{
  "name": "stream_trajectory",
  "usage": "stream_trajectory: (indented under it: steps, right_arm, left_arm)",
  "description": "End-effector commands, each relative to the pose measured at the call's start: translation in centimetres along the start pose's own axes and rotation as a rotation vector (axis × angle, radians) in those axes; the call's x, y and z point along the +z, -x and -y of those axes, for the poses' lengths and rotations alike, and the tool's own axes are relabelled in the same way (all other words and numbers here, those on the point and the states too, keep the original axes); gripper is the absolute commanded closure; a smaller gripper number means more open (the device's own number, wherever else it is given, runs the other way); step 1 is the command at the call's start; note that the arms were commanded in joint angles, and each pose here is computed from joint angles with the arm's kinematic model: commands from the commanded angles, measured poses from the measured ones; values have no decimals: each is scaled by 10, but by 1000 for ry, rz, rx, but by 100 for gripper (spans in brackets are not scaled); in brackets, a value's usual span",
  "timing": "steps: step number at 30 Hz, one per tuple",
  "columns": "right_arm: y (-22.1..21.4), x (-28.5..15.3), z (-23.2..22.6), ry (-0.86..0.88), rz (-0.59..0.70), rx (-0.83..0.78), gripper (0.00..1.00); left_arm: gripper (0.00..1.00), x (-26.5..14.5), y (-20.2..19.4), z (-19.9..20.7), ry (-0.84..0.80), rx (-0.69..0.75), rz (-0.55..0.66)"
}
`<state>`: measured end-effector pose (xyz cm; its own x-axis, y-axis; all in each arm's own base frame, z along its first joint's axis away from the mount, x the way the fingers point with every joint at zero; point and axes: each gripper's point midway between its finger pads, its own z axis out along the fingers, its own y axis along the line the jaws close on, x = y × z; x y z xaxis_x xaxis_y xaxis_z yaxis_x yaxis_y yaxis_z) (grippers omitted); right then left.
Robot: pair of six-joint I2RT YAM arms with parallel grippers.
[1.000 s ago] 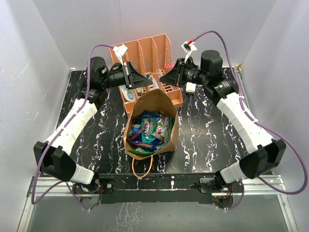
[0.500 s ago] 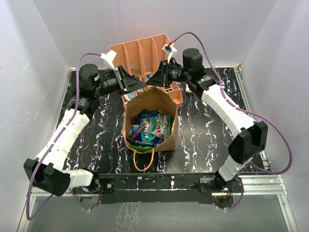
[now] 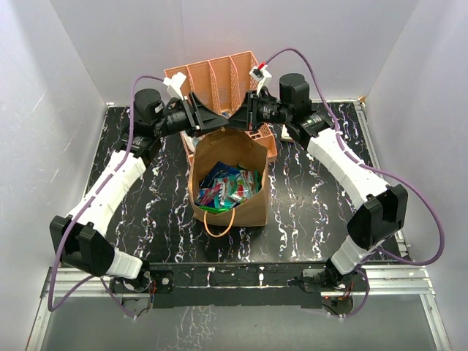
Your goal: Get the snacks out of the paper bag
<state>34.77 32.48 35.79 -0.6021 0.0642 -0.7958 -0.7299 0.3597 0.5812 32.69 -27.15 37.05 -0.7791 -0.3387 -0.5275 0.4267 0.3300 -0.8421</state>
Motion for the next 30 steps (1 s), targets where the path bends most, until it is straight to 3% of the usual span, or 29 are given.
stream_trajectory:
  steps: [1, 3, 9, 22, 25, 28, 30]
  right_arm:
    - [24, -16, -23, 6, 74, -98, 90]
    - [23, -18, -21, -11, 74, -101, 90]
    - [25, -22, -20, -38, 82, -112, 90]
    - [18, -28, -14, -91, 80, -115, 90]
    - [18, -29, -14, -94, 81, -116, 90]
    - [18, -33, -11, -127, 84, -109, 89]
    - [19, -41, -3, -207, 91, -101, 80]
  left_arm:
    - [56, -2, 15, 20, -51, 52, 32]
    - [56, -1, 17, 21, -53, 66, 40]
    - [69, 8, 13, 24, -125, 36, -10]
    - [70, 18, 4, 39, -235, -8, -66]
    - [76, 18, 4, 43, -264, -17, -80]
    - [94, 14, 6, 49, -254, 23, -70]
    - [100, 10, 10, 48, -200, 58, -39]
